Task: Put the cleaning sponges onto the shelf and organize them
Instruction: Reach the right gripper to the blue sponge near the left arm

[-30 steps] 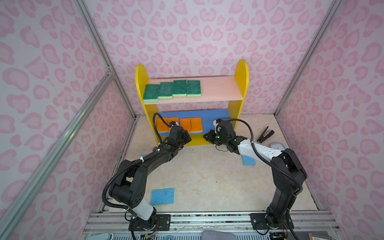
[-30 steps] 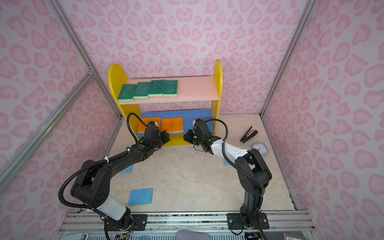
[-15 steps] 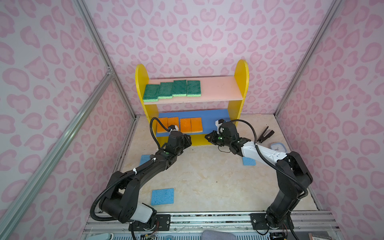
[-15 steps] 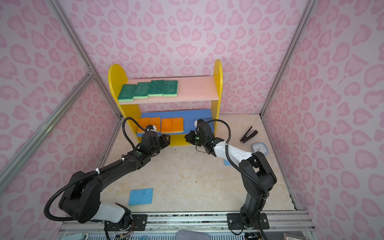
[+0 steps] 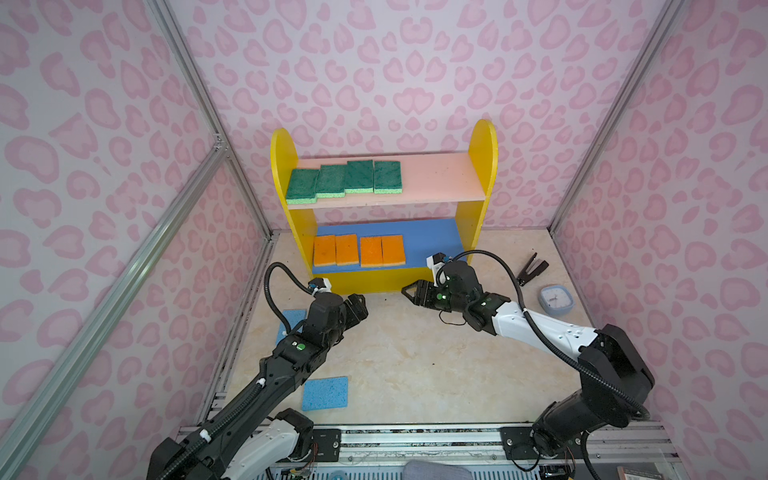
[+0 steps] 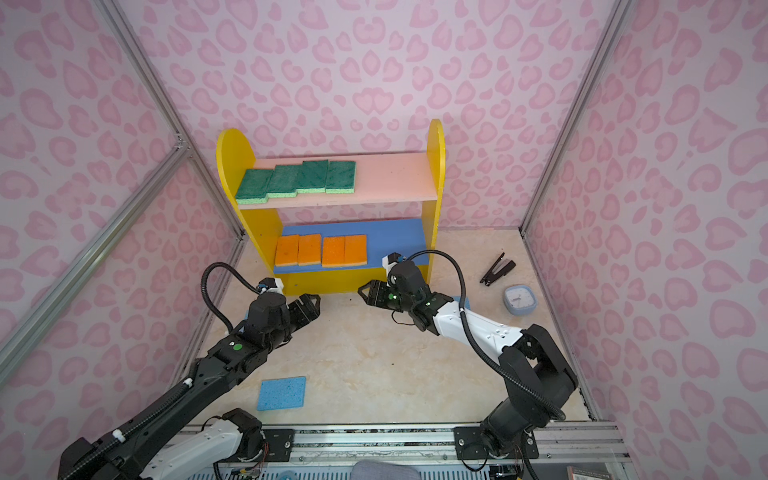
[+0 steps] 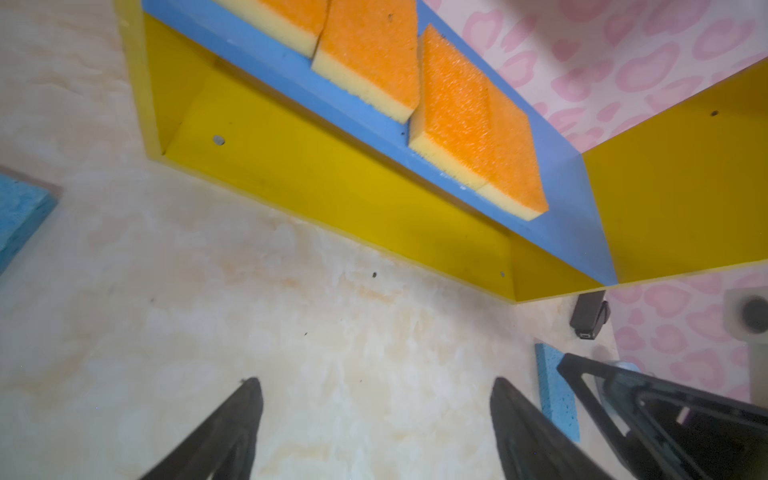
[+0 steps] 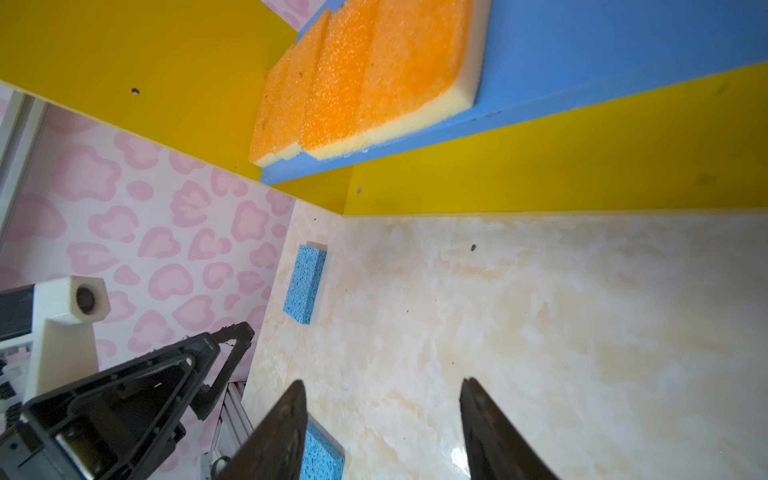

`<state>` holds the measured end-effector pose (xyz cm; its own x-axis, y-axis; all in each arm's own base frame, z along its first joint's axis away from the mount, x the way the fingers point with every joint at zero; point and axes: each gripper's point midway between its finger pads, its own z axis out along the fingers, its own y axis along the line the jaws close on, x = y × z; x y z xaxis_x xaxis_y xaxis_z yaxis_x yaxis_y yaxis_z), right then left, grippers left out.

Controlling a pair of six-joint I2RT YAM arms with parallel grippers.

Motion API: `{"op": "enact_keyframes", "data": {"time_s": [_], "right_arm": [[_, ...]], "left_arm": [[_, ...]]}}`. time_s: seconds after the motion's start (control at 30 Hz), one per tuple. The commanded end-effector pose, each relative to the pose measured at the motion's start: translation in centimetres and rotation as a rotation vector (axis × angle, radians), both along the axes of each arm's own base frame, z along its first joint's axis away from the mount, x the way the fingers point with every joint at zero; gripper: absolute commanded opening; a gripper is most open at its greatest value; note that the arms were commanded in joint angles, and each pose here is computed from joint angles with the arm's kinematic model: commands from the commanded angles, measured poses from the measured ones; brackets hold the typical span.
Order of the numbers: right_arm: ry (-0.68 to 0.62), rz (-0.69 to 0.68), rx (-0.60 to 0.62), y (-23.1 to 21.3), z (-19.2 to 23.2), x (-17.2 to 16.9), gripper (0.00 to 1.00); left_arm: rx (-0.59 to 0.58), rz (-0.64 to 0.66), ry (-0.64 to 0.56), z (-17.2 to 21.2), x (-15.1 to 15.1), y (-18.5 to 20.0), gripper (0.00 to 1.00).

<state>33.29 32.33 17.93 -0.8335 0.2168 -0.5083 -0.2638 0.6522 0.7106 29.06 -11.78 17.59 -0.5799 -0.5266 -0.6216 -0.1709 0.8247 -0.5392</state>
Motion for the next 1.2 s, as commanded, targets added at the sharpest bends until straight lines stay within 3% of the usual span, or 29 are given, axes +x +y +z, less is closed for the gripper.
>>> {"op": "enact_keyframes", "data": {"time_s": [0.0, 0.23, 0.4, 0.63, 0.83, 1.17], "right_arm": [[0.001, 0.011, -0.036, -0.5, -1.0, -1.0, 0.6], [0.026, 0.22, -0.117, 3.8, -4.0, -6.3, 0.6], [0.017, 0.349, -0.132, 8.4, -7.0, -11.5, 0.61], [-0.007, 0.522, -0.282, 13.5, -10.3, -16.8, 0.63], [0.014, 0.596, -0.362, 16.0, -12.8, -18.8, 0.63], [-0.013, 0.656, -0.482, 17.8, -15.4, -19.0, 0.6]], "left_arm": [[0.102, 0.088, 0.177, -3.3, -3.8, 3.3, 0.87], [0.158, 0.225, 0.221, -3.8, -7.5, 7.5, 0.88], [0.149, 0.201, 0.122, 0.0, -7.9, 8.1, 0.88], [0.151, 0.183, 0.072, 3.0, -9.1, 9.1, 0.89], [0.129, 0.183, 0.038, 3.9, -9.5, 9.3, 0.89], [0.13, 0.174, 0.034, 4.0, -10.0, 9.5, 0.89]]}}
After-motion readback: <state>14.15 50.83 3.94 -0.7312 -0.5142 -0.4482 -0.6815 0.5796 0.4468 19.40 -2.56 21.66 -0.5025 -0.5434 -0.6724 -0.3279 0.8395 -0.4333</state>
